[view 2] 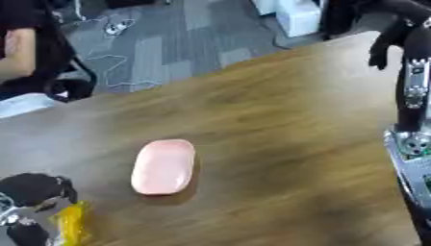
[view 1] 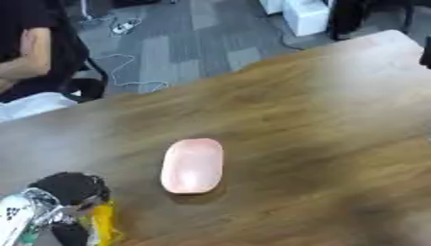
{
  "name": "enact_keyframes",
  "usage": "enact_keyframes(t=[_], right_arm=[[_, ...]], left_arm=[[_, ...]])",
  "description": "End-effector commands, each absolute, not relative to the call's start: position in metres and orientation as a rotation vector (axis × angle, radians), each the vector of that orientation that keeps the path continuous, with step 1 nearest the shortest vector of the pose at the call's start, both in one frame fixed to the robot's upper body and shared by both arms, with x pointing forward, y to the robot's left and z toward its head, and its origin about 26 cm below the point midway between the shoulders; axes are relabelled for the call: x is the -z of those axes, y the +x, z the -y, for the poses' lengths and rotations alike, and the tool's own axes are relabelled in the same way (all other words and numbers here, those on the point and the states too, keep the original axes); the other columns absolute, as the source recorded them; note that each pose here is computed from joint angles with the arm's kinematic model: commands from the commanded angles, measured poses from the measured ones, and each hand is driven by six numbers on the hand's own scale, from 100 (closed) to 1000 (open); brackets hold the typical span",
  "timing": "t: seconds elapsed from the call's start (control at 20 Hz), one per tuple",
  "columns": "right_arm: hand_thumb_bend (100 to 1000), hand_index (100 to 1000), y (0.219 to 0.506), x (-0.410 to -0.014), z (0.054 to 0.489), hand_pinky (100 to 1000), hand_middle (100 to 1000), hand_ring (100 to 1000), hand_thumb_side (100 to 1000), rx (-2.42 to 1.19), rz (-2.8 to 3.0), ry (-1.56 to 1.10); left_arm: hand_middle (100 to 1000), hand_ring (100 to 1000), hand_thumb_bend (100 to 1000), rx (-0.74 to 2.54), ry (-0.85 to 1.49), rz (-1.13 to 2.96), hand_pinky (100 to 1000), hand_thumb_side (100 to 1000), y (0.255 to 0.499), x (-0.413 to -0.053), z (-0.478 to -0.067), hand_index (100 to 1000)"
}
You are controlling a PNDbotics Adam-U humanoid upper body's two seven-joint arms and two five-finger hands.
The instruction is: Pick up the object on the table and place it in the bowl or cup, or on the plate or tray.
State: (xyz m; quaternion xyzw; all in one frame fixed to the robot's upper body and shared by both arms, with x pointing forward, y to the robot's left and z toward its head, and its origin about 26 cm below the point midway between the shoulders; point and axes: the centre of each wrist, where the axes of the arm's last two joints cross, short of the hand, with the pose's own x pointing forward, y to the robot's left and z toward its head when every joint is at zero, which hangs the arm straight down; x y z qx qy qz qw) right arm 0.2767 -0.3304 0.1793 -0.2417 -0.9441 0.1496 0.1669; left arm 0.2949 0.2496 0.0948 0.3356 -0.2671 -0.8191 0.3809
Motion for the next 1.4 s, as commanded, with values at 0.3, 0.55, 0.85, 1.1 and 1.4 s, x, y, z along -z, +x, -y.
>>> enact_keyframes(t=[0.3, 0.55, 0.85, 1.1, 1.4], right_arm=[[100, 765, 0.276, -0.191, 0.333, 100, 333, 247, 1000, -0.444, 2.716, -0.714], [100, 765, 0.276, -0.191, 0.333, 100, 334, 248, 1000, -0.444, 2.715, -0.718], [100, 763, 0.276, -0.192, 0.333, 100, 335, 249, 1000, -0.445, 2.718, -0.720], [100, 761, 0.276, -0.192, 0.334, 100, 336, 250, 1000, -0.443, 2.721, -0.725], [100, 760, 0.276, -0.192, 0.334, 100, 337, 252, 1000, -0.441, 2.723, -0.727]], left_arm=[[814, 750, 976, 2.109, 0.802, 0.653, 610, 635, 0.296, -0.090, -0.257, 866], [820, 759, 983, 2.117, 0.754, 0.656, 621, 633, 0.298, -0.085, -0.260, 872], [802, 744, 945, 2.191, 0.820, 0.598, 606, 500, 0.297, -0.090, -0.261, 850], [771, 710, 918, 2.229, 0.853, 0.594, 562, 430, 0.291, -0.089, -0.258, 820], [773, 711, 945, 2.210, 0.836, 0.600, 560, 524, 0.286, -0.075, -0.255, 826]])
